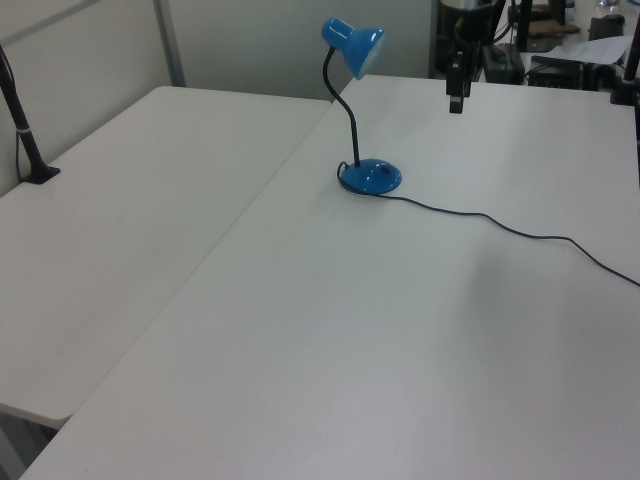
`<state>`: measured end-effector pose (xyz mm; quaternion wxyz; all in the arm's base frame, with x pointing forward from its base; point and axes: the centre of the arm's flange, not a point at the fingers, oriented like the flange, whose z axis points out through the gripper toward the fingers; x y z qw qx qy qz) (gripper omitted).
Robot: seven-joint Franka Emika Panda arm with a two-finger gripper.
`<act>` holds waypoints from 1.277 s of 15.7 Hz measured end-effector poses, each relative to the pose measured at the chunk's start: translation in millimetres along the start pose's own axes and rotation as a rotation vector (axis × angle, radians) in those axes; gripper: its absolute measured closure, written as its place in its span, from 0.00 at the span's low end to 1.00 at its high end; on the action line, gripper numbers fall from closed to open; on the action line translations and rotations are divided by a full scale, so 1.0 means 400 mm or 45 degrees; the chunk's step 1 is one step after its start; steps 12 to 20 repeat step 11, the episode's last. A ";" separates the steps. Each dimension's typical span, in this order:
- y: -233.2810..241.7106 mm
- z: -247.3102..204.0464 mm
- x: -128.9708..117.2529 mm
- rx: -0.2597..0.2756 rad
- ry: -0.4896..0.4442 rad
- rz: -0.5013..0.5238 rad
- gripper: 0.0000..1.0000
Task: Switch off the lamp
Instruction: 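Raise the gripper up away from the lamp base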
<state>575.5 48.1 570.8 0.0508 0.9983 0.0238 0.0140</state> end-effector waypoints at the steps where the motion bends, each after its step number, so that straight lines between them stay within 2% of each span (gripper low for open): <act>1: 0.003 0.007 0.001 -0.001 -0.007 0.002 0.25; 2: 0.006 0.009 0.002 -0.001 -0.008 0.006 0.15; 4: 0.017 0.007 0.002 -0.001 -0.006 0.015 0.00; 20: 0.035 -0.029 0.007 0.000 0.031 0.032 0.00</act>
